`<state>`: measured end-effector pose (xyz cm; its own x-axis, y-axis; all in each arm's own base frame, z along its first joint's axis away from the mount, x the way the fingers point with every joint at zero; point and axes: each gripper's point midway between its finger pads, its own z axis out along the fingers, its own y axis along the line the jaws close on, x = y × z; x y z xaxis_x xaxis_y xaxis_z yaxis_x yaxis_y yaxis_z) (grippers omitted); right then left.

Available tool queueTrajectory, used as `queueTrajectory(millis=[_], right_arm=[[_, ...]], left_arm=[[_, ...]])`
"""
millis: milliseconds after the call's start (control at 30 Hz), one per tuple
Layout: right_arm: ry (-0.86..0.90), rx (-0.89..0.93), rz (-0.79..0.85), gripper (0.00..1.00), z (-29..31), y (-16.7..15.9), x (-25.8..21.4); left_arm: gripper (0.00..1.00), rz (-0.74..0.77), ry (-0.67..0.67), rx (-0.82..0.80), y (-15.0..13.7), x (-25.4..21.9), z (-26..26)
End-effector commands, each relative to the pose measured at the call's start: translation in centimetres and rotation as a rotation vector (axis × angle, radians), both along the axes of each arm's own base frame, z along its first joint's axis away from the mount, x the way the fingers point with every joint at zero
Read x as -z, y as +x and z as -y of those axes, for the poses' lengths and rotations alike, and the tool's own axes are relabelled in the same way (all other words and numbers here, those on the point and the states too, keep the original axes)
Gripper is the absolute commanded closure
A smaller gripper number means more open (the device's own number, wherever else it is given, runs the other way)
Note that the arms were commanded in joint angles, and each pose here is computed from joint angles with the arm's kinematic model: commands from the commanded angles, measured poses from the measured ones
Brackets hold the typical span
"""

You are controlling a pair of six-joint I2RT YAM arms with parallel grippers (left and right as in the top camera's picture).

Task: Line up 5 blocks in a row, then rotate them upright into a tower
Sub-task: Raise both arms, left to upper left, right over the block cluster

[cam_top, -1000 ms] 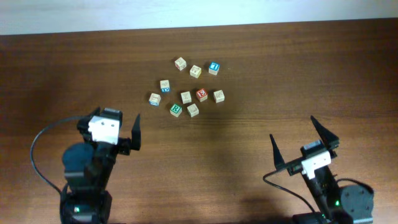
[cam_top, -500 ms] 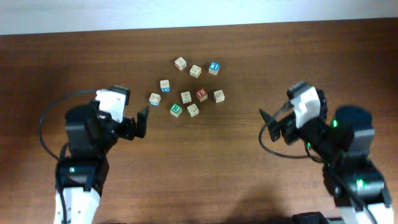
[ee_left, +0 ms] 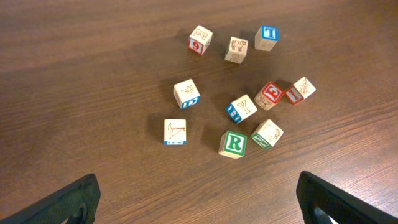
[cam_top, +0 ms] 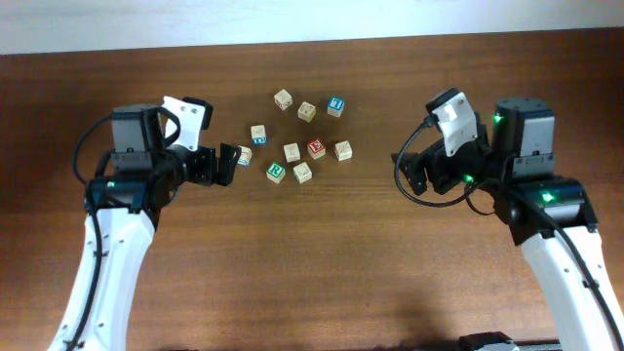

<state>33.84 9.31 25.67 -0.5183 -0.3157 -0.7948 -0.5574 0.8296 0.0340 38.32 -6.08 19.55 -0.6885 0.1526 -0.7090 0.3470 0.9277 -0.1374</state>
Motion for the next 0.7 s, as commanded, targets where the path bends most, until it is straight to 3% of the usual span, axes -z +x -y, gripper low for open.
queueTrajectory(millis=[0,200,367,533,667], right_arm=[[0.036,-0.013,-0.002,0.02,-0.5,0.1,-0.9],[0.118,0.031,-0.101,0.02,-0.9,0.8,0.6],[0.202,0.181,-0.267,0.04,-0.5,2.8,4.1],[0.239,0.257,-0.364,0.09,-0.9,5.0,5.8],[0.163,0.311,-0.401,0.11,-1.4,6.9,5.7]], left_arm=[[0.01,-0.034,-0.021,0.015,-0.1,0.2,0.5],[0.01,-0.083,-0.019,0.012,-1.0,1.0,0.4],[0.01,-0.079,-0.031,0.020,-0.9,0.9,0.6],[0.01,-0.142,-0.022,-0.250,0.5,1.4,-2.3],[0.00,-0.190,0.001,-0.324,1.8,0.7,-3.3]])
